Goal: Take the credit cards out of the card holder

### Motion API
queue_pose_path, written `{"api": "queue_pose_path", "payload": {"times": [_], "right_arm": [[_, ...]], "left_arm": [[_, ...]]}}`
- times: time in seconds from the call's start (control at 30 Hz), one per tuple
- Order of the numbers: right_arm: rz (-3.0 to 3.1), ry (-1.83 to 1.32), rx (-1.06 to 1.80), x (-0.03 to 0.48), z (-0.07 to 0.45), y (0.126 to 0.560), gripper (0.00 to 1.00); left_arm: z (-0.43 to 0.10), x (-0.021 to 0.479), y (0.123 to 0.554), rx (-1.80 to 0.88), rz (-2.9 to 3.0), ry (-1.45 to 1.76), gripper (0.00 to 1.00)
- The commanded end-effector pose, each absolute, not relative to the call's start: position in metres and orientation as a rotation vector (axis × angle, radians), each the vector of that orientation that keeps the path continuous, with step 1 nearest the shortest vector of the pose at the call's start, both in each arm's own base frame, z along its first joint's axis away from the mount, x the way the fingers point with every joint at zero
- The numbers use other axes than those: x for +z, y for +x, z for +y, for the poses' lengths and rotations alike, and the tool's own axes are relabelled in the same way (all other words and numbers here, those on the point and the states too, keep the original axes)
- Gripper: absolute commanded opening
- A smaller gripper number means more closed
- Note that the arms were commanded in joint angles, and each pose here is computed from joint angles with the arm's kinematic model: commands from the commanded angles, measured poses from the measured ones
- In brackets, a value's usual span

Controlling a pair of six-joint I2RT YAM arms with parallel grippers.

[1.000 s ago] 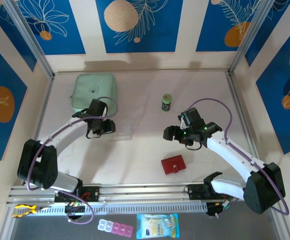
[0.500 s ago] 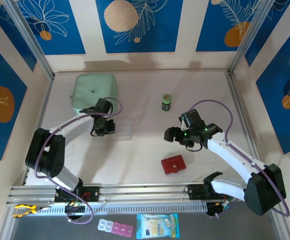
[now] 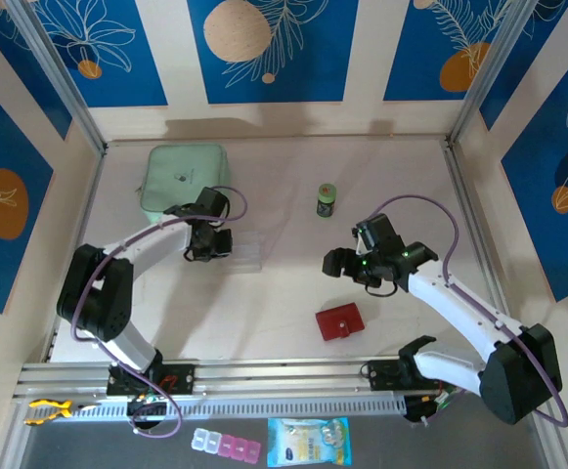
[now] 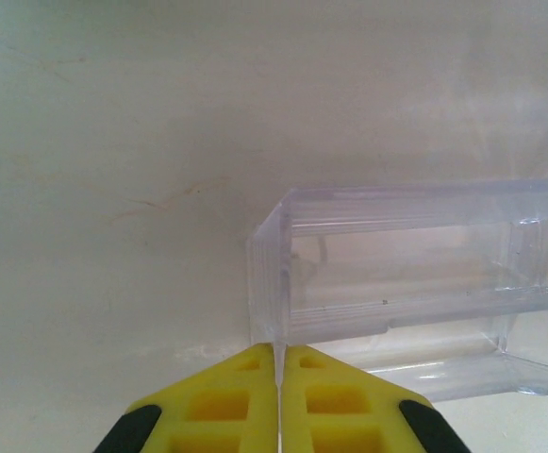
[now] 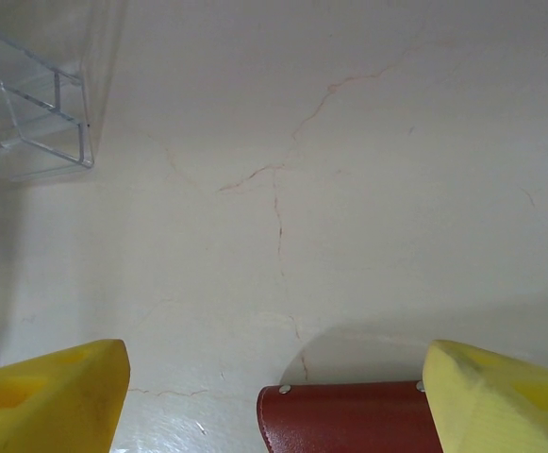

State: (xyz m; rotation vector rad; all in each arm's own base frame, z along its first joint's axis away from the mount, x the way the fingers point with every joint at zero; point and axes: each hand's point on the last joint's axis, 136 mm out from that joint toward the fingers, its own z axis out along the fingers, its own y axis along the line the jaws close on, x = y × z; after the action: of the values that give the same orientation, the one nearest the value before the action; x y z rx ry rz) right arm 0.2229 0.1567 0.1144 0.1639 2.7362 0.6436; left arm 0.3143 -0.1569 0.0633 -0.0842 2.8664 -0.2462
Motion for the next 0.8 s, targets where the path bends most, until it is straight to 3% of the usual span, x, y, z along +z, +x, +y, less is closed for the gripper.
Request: {"api": "queue_pose_path", "payload": {"times": [0.0,0.77], "right_arm": [[2.742,0.163,0.626,0.113,0.151,0.215,0.82],[2.665,0.237,0.685,0.121,0.12,0.206,0.82]], "left_arm": [[-0.163,0.066,0.316,-0.213,2.878,-0.092,0.06],[-0.264,0.07,0.37,-0.273,2.865,-0.1,0.01]]}}
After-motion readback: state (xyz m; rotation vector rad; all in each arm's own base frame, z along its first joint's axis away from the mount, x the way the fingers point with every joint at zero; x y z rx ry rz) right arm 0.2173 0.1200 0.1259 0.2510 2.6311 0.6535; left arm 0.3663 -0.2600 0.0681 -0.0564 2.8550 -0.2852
